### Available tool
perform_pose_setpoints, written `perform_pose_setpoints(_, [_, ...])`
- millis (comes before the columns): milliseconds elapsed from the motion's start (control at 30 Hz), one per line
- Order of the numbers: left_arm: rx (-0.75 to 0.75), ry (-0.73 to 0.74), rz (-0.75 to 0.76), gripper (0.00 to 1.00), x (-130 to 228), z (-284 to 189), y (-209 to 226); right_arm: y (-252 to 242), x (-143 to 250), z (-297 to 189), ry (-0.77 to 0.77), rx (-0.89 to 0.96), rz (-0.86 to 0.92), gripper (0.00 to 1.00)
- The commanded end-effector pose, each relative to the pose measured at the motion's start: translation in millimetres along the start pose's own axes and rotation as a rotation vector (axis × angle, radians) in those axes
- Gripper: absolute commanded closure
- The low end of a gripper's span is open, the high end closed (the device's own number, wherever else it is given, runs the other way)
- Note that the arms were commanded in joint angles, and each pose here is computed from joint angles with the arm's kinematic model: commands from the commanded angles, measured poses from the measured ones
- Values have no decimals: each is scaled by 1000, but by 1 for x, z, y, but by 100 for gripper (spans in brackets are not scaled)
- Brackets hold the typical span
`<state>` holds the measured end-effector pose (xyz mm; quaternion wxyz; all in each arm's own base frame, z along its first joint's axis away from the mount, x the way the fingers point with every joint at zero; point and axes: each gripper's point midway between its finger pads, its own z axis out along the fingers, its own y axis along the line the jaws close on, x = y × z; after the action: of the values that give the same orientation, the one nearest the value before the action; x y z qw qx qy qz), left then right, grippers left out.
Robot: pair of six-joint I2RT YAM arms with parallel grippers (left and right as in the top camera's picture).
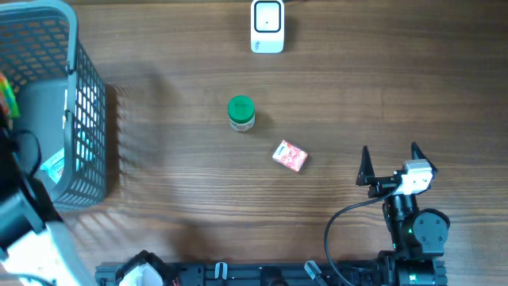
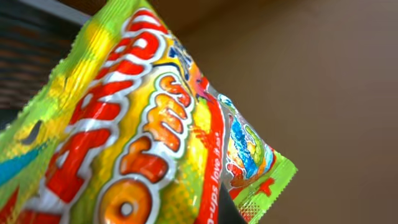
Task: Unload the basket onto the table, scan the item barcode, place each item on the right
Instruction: 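Carry the candy bag out and drop it below the jar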
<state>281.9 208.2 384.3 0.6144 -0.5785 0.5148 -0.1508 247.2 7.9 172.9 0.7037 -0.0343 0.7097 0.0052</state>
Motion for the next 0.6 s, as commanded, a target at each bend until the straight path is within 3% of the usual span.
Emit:
perform_pose_setpoints(0, [246, 311, 56, 96, 59, -51, -52, -3, -2, 0, -9, 14, 15, 0])
perform_pose_setpoints(67, [231, 572, 153, 96, 122, -85, -38, -3, -2, 0, -9, 14, 16, 0])
perform_pose_setpoints(200, [36, 838, 350, 96, 191, -118, 24, -3, -2, 0, -9, 14, 16, 0])
perform_pose_setpoints(267, [16, 971, 458, 96, 224, -138, 46, -3, -2, 0, -9, 14, 15, 0])
perform_pose_setpoints(433, [-30, 1122, 677, 96, 287, -161, 101, -3, -2, 0, -9, 14, 16, 0])
perform_pose_setpoints(567, [-113, 1225, 647, 96, 346, -174, 146, -3, -2, 0, -8, 14, 16, 0])
